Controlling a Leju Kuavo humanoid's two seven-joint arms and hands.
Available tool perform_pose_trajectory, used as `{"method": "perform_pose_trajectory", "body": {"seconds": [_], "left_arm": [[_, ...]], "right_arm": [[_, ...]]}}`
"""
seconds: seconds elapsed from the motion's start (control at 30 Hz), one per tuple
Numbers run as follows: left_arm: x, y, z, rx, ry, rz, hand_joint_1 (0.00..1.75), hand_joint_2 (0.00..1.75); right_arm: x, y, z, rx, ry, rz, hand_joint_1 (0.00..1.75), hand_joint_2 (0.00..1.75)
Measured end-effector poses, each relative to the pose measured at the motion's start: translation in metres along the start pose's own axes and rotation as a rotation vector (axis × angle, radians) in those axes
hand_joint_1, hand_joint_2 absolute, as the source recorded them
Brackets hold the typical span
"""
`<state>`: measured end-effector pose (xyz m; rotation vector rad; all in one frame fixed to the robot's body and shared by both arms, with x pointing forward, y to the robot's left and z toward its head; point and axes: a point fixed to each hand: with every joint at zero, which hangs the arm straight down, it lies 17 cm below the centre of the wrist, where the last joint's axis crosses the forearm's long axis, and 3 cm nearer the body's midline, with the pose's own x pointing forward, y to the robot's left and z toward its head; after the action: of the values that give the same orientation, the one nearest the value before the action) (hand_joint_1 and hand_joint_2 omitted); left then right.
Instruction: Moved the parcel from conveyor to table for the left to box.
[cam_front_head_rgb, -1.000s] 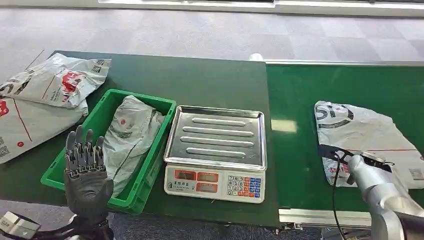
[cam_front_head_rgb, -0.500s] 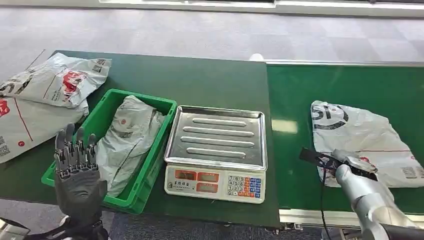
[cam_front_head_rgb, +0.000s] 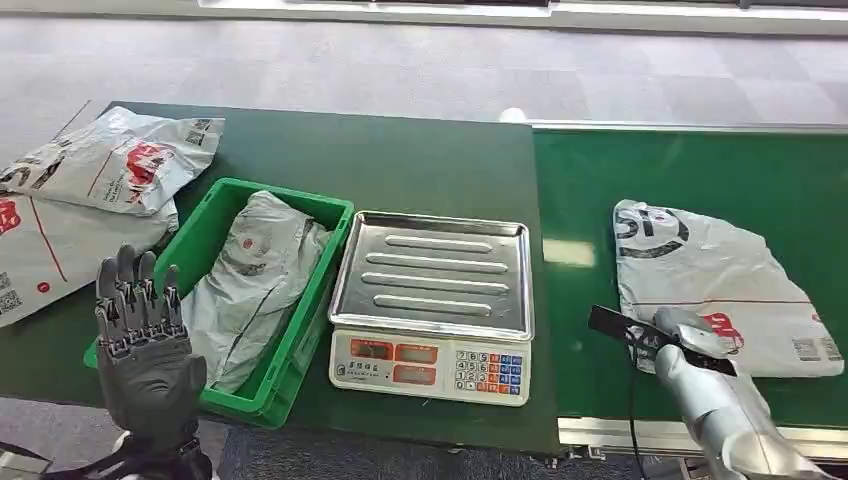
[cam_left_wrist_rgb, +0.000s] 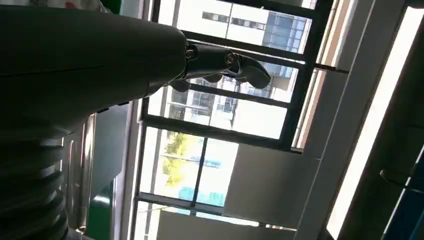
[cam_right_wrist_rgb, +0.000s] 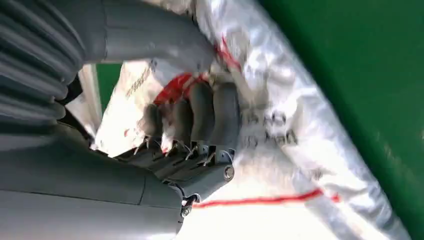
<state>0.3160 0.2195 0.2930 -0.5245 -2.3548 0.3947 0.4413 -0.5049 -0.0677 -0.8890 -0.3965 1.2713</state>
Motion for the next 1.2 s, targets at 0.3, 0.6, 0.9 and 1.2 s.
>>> {"method": "perform_pose_trajectory", "body": {"seconds": [0.3, 0.6, 0.9, 1.2], "left_arm": [[-0.002, -0.001, -0.003, -0.01, -0.004, 0.007, 0.0, 1.75], [-0.003, 0.0, -0.004, -0.012, -0.003, 0.023, 0.0, 1.75], [-0.007, -0.001, -0.008, -0.025, -0.002, 0.029, 0.0, 1.75], [-0.008, 0.002, -0.014, -0.023, -0.009, 0.015, 0.0, 1.75]], "right_arm": [[-0.014, -0.023, -0.001, 0.034, -0.063, 0.039, 0.0, 1.75], [-0.047, -0.032, 0.0, 0.069, -0.048, 0.101, 0.0, 1.75], [-0.032, -0.002, 0.007, 0.152, -0.197, 0.051, 1.75, 1.75], [-0.009, 0.021, 0.016, 0.181, -0.289, 0.058, 1.75, 1.75]]}}
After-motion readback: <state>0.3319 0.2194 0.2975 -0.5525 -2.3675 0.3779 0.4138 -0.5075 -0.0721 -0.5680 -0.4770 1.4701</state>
